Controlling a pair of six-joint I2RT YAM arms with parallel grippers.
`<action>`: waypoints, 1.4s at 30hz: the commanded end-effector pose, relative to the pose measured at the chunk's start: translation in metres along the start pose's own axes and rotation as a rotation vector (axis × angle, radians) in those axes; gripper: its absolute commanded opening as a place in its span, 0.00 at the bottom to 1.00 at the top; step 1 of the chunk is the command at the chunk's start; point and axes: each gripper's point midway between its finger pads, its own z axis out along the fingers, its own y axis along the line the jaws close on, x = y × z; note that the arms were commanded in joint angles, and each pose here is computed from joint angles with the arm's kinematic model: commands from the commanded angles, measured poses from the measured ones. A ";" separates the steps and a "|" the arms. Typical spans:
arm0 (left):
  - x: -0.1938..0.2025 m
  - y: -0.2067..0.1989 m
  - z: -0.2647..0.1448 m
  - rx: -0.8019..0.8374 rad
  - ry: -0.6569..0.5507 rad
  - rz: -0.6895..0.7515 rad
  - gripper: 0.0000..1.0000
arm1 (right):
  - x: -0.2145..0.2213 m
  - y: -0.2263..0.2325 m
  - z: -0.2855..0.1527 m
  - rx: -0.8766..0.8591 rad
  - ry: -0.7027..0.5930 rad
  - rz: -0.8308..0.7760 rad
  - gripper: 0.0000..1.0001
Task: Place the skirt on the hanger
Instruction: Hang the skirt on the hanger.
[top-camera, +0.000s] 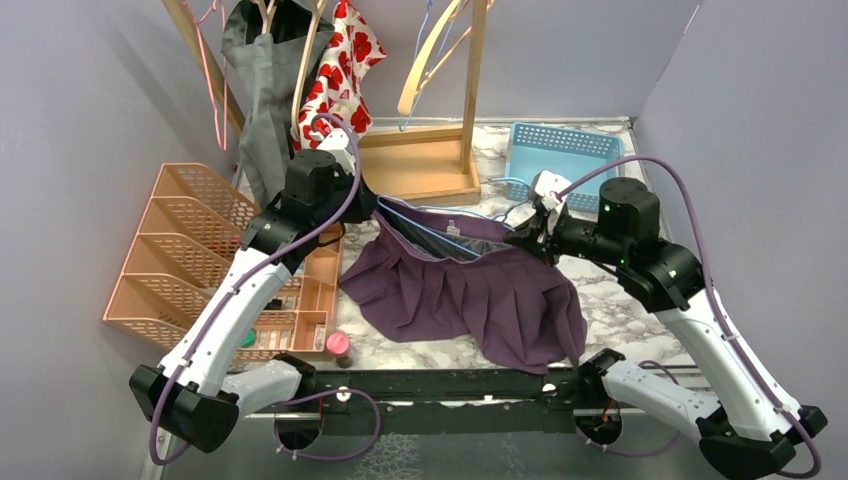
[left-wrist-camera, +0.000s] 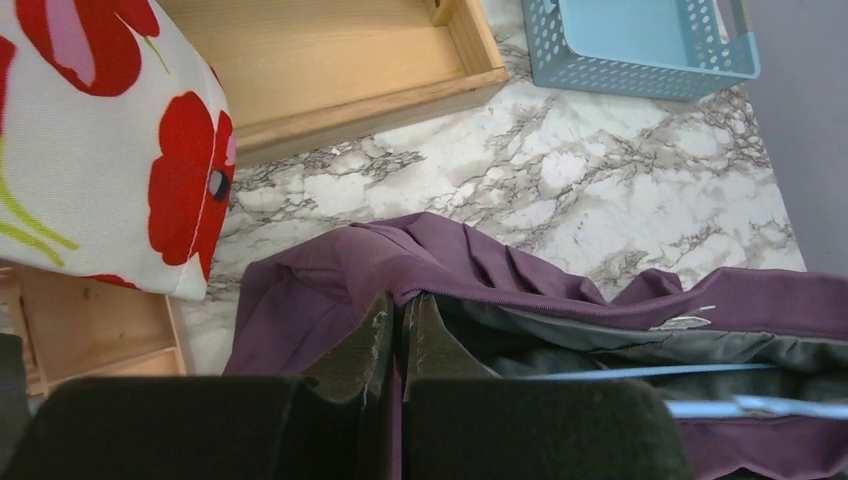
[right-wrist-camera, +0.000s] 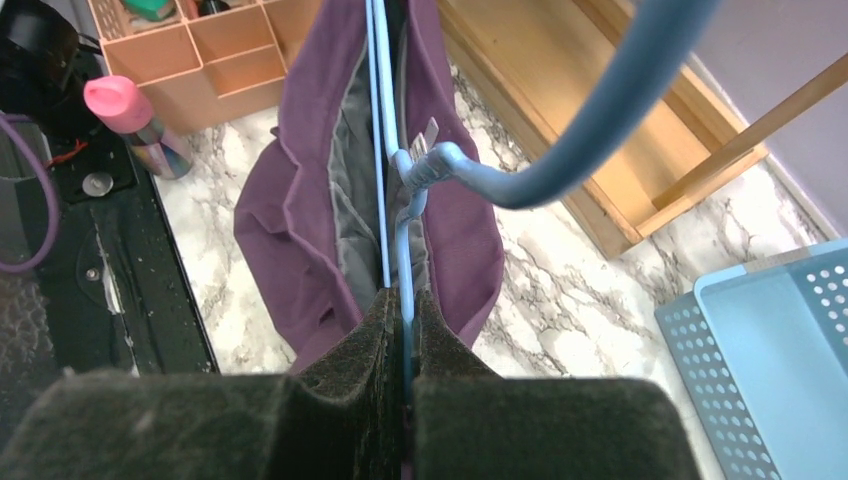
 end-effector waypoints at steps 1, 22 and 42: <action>-0.043 -0.004 -0.024 -0.016 -0.127 0.038 0.00 | 0.005 -0.006 0.001 0.014 0.045 -0.002 0.01; -0.069 -0.088 -0.029 0.364 -0.036 -0.041 0.00 | -0.025 -0.028 0.059 0.019 0.078 0.060 0.01; -0.040 -0.110 -0.028 0.503 -0.105 0.238 0.00 | -0.092 -0.004 0.066 -0.085 -0.184 -0.003 0.01</action>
